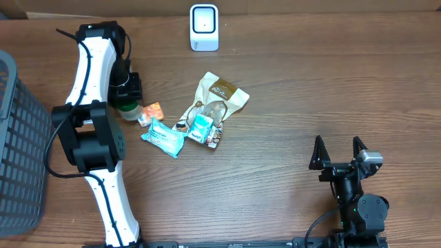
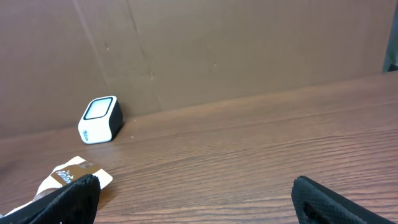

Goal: Scan the item barcode

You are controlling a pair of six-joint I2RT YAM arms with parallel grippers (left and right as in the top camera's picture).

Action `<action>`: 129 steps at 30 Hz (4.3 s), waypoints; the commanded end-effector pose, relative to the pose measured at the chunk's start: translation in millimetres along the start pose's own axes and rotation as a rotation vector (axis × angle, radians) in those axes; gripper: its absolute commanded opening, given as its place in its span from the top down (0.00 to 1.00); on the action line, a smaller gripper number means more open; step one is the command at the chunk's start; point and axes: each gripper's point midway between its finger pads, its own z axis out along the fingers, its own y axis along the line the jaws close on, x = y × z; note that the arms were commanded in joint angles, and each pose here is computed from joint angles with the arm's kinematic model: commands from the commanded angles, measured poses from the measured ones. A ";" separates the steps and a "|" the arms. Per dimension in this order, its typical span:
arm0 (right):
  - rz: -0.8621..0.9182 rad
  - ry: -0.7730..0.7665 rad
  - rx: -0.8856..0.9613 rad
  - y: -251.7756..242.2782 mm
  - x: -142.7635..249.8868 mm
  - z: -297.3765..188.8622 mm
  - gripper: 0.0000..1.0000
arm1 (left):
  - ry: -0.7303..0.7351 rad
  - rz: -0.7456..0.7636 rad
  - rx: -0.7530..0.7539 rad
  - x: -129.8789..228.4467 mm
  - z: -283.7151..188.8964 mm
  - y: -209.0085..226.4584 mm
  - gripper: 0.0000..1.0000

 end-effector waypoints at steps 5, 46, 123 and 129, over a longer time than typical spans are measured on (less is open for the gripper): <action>-0.004 -0.005 0.017 -3.9 1.6 0.3 0.00 | 0.053 0.132 0.084 18.5 13.7 -62.3 0.41; -0.004 -0.005 0.017 -3.9 1.6 0.3 0.00 | -0.144 0.047 -0.077 2.9 -29.7 -49.3 0.00; -0.004 -0.024 0.077 -14.2 -2.2 -0.3 0.00 | -0.127 0.293 0.429 89.0 -6.6 -241.2 0.76; -0.004 -0.024 0.077 -14.2 -2.2 -0.3 0.00 | -0.127 0.315 0.467 87.1 -11.4 -238.7 0.76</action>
